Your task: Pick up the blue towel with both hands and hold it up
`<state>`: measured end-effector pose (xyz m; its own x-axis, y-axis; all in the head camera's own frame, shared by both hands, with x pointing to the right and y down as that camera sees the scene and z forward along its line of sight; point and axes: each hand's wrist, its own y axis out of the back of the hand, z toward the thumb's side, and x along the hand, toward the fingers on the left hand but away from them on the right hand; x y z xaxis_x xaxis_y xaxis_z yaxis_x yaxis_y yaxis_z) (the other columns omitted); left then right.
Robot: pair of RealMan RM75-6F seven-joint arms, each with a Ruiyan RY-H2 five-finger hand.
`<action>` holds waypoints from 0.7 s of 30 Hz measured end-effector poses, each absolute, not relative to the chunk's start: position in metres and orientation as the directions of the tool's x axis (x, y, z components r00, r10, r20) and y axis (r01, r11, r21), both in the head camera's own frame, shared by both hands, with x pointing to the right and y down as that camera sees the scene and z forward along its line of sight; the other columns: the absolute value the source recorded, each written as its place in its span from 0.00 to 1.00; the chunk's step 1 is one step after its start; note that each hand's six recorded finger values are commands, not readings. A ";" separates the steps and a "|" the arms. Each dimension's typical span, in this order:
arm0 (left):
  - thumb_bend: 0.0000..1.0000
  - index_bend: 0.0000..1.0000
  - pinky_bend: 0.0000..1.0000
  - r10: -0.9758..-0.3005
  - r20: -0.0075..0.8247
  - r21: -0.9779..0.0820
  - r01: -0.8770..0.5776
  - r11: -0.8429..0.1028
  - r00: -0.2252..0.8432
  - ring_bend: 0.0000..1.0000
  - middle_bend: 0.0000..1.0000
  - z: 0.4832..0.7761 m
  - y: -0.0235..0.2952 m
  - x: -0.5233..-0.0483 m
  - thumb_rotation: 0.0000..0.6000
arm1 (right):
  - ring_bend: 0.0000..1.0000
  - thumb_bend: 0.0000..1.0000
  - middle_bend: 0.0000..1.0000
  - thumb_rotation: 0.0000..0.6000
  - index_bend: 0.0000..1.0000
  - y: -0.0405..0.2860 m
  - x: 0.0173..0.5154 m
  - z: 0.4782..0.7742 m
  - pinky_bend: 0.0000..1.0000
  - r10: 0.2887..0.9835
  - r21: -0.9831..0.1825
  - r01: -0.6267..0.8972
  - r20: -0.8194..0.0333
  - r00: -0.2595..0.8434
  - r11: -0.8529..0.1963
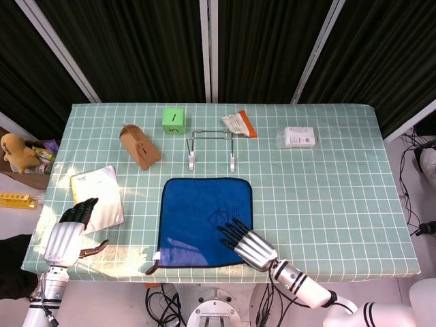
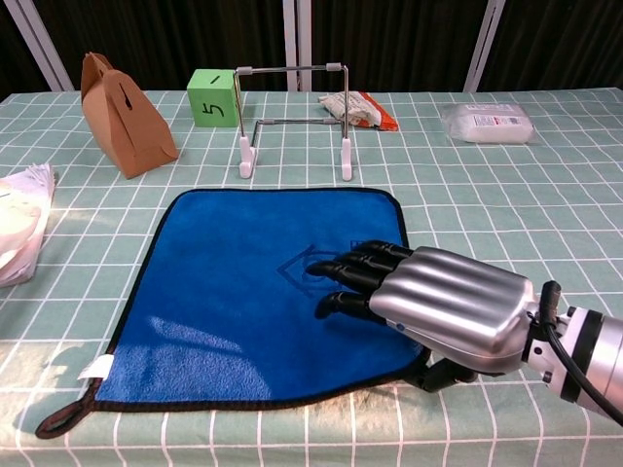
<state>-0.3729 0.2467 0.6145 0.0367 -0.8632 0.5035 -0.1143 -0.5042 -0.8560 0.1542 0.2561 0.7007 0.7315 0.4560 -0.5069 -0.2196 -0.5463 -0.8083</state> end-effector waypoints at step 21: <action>0.16 0.02 0.20 -0.859 0.510 -0.852 -0.119 -0.511 0.034 0.11 0.08 0.617 0.248 -0.373 0.85 | 0.00 0.51 0.00 1.00 0.56 0.252 0.155 0.696 0.00 0.524 -0.866 -0.078 -0.369 0.768 -0.495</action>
<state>-0.3733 0.2475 0.6167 0.0342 -0.8592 0.5104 -0.1188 -0.5106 -0.8516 0.1549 0.2516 0.6957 0.7675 0.5244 -0.3686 -0.0779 -0.4945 -0.8657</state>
